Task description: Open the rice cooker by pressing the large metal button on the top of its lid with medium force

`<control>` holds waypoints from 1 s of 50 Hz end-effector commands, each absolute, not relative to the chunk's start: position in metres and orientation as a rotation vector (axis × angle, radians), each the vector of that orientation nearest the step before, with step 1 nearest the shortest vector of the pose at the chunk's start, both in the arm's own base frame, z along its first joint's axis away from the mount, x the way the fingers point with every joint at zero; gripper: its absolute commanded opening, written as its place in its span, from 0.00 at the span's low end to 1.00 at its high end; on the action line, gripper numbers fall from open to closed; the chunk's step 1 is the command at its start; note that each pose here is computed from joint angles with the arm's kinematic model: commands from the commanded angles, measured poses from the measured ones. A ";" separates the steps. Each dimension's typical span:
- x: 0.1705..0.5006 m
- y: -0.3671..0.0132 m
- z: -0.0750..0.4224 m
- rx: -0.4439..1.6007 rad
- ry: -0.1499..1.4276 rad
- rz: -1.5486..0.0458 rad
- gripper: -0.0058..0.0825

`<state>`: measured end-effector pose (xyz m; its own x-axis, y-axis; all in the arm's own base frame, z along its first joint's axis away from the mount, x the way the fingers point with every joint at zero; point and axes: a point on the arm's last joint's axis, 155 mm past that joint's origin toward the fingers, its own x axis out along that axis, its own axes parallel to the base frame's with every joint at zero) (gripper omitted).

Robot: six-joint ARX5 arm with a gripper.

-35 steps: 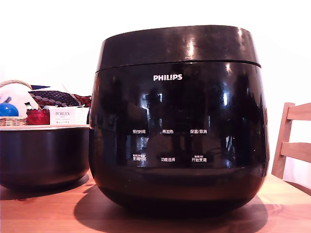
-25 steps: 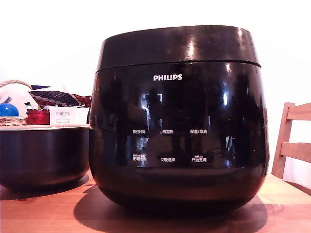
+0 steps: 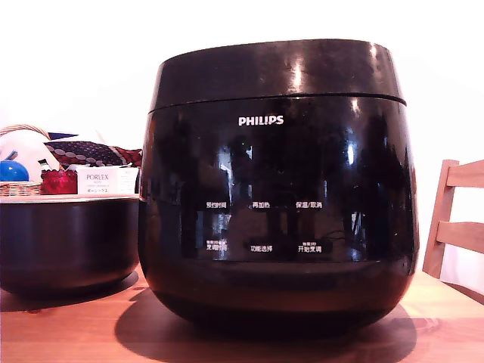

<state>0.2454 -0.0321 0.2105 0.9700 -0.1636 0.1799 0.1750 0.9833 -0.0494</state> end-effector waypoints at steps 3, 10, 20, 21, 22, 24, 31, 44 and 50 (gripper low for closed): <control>0.242 -0.037 0.218 -0.096 -0.236 -0.203 0.04; 0.236 -0.043 0.237 -0.170 -0.292 -0.257 0.04; 0.221 -0.076 0.251 -0.229 -0.262 -0.456 0.04; 0.219 -0.079 0.251 -0.234 -0.252 -0.478 0.04; 0.217 -0.081 0.254 -0.232 -0.250 -0.486 0.04; 0.212 -0.090 0.255 -0.254 -0.223 -0.541 0.04; 0.198 -0.108 0.264 -0.268 -0.164 -0.655 0.04; 0.180 -0.139 0.285 -0.282 -0.128 -0.818 0.04; 0.173 -0.154 0.285 -0.293 -0.092 -0.896 0.04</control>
